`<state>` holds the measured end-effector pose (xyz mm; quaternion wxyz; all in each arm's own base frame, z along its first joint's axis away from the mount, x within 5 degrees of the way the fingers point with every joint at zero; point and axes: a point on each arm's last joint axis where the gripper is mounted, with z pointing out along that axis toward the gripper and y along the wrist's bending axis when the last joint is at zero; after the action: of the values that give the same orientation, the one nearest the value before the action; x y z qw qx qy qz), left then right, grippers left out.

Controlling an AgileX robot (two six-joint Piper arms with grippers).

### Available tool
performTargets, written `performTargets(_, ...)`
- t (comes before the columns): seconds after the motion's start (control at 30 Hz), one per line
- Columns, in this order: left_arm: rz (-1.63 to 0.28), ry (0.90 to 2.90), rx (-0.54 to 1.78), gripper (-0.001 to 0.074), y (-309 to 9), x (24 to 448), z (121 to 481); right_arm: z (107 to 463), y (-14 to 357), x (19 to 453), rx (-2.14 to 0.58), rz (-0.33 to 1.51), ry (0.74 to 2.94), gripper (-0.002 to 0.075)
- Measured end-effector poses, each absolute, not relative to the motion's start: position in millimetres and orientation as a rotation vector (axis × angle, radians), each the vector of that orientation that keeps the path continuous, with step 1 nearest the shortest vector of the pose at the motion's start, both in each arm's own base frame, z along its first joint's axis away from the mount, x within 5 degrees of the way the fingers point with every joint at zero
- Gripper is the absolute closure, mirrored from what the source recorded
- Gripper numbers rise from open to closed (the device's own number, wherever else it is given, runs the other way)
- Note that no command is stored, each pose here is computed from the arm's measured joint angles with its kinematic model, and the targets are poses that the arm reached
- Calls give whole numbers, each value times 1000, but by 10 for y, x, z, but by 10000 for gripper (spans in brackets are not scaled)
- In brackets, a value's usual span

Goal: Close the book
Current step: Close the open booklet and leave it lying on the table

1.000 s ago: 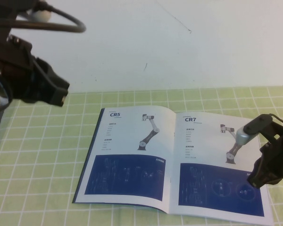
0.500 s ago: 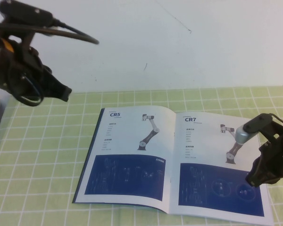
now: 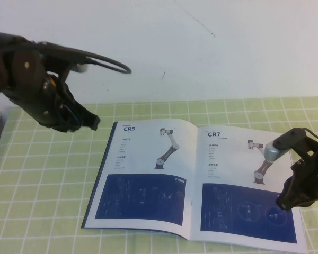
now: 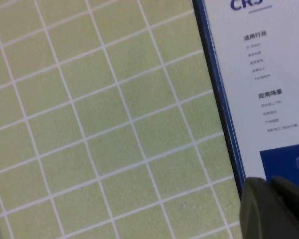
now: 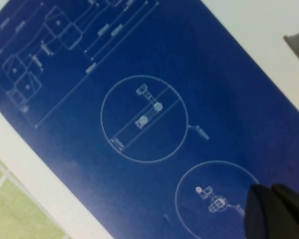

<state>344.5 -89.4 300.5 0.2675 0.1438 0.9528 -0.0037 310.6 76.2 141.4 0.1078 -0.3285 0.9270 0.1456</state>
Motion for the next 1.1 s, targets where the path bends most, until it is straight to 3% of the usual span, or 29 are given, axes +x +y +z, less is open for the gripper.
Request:
performTargets(0.73,-33,2772,251,738,-1077,3963,1694,1414,763,3104,-865,444,2773,727)
performTargets(1.1,-109,2822,203,738,-1144,3962,1582,1227,780,3126,-846,496,2849,727)
